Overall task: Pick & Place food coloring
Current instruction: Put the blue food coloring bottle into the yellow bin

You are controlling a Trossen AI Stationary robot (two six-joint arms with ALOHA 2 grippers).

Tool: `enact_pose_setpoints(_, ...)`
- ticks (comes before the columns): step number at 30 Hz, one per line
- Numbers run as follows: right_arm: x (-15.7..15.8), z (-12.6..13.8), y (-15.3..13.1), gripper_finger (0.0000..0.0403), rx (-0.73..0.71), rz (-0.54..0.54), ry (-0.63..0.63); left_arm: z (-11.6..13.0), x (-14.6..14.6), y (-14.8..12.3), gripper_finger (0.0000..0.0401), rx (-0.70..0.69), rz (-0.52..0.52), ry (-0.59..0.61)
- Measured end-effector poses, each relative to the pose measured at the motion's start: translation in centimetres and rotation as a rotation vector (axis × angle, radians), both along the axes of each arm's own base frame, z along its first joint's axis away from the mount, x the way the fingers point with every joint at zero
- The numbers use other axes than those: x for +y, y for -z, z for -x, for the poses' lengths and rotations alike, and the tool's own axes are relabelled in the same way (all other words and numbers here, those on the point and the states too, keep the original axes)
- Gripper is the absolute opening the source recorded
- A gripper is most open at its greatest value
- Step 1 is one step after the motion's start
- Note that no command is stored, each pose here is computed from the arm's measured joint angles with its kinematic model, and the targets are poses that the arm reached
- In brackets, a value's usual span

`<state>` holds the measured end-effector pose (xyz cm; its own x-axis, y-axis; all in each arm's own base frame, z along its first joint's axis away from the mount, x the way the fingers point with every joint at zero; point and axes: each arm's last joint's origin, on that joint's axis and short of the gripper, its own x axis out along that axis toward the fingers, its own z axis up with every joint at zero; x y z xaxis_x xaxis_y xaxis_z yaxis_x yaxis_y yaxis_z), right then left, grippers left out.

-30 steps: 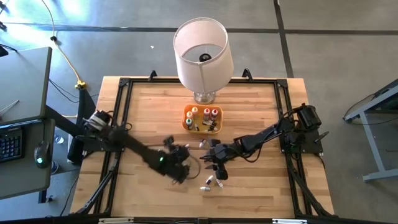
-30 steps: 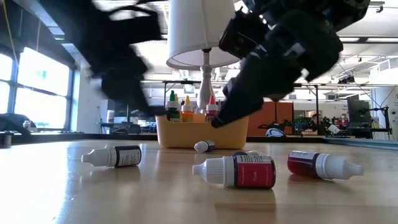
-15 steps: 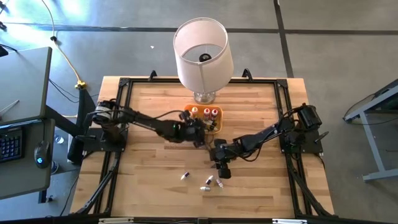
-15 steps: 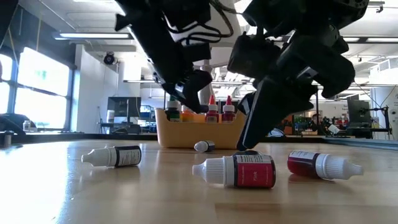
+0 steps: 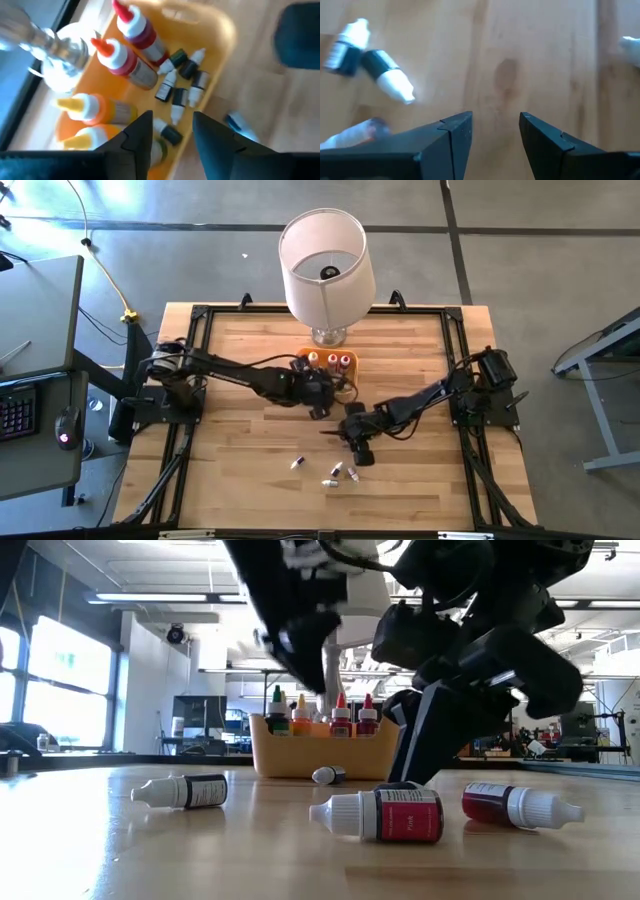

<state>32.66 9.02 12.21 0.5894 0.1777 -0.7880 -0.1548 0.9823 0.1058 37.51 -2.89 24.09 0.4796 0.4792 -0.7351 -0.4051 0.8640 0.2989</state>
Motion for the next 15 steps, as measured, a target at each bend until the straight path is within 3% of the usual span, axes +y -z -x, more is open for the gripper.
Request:
enact_pose_setpoints(7,1.6,-0.3,-0.7,0.0156,-0.1,-0.014,-0.084,1.9,-3.3,-7.2,0.0127,0.121,0.018,0.002)
enact_pose_setpoints(12,3.4,-0.1,-1.1,0.0156,-0.175,0.012,-0.195,5.0,-6.2,-12.1,0.0122,0.146,0.01,-0.02)
enact_pose_setpoints(15,4.4,0.1,-1.2,0.0156,-0.203,0.013,-0.232,6.9,-8.4,-13.5,0.0121,0.13,0.007,-0.027)
